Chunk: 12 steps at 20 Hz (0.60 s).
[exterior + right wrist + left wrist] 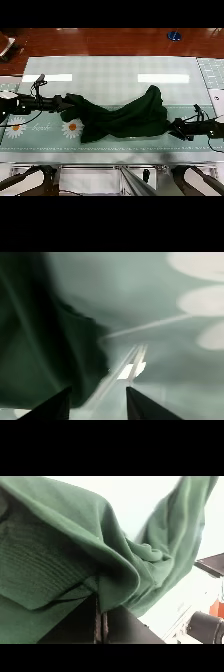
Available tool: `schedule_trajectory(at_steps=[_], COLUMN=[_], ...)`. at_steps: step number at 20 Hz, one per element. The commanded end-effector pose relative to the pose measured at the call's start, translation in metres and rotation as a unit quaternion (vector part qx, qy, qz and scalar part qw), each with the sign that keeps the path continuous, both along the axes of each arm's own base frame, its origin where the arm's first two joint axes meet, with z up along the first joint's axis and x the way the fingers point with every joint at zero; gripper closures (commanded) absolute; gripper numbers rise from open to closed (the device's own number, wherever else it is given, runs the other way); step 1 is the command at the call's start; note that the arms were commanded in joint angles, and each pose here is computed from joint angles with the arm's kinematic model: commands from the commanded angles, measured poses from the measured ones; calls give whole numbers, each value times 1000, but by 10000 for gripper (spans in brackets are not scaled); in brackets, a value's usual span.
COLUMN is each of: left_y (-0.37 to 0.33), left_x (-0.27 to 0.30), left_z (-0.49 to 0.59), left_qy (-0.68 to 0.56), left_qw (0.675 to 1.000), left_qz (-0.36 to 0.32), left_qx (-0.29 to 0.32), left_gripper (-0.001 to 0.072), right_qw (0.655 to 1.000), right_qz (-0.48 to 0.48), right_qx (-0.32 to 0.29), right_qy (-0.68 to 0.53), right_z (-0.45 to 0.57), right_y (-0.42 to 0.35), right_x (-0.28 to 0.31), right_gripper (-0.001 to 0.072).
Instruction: Fold the shirts.
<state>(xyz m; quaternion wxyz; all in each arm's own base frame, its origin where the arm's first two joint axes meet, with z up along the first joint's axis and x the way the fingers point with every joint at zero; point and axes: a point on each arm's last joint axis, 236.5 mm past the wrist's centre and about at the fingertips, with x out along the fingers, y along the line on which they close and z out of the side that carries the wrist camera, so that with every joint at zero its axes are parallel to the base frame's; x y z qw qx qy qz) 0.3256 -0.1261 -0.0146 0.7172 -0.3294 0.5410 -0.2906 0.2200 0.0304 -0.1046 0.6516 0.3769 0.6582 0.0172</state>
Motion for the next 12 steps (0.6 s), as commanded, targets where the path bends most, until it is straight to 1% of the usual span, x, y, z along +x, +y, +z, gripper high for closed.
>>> schedule_trajectory(at_steps=[1, 3, 4, 5, 6, 7, 9, 10, 12], left_y=[-1, -2, -2, -2, -2, -1, 8, 20, 51], left_x=[4, 2, 2, 2, 3, 3, 9, 17, 41], left_z=[9, 9, 9, 9, 9, 12, 35, 56, 111], left_qy=[-4, -2, -2, -2, 2, 3, -16, -36, -92], left_qw=[1000, 1000, 1000, 1000, 1000, 1000, 1000, 999, 994], left_qz=[-3, -6, -6, -6, -3, -3, -8, -1, 51], left_qx=[-3, -5, -6, -6, -7, -9, -18, -19, -7], left_gripper=[687, 687, 687, 687, 687, 688, 688, 688, 688], right_qw=[1000, 999, 999, 999, 998, 995, 986, 982, 962], right_qz=[7, 16, 19, 23, 34, 65, 114, 123, 115], right_qx=[4, 6, 9, 15, 22, 25, 28, 9, -44], right_qy=[-22, -33, -38, -44, -55, -74, -114, -146, -243], right_z=[-5, -3, -2, 0, 5, 15, 57, 84, 165], right_y=[17, 24, 30, 37, 45, 52, 55, 48, 32], right_x=[26, 44, 54, 62, 72, 79, 100, 115, 154], right_gripper=[306, 309, 326, 407, 553, 681, 682, 682, 682])
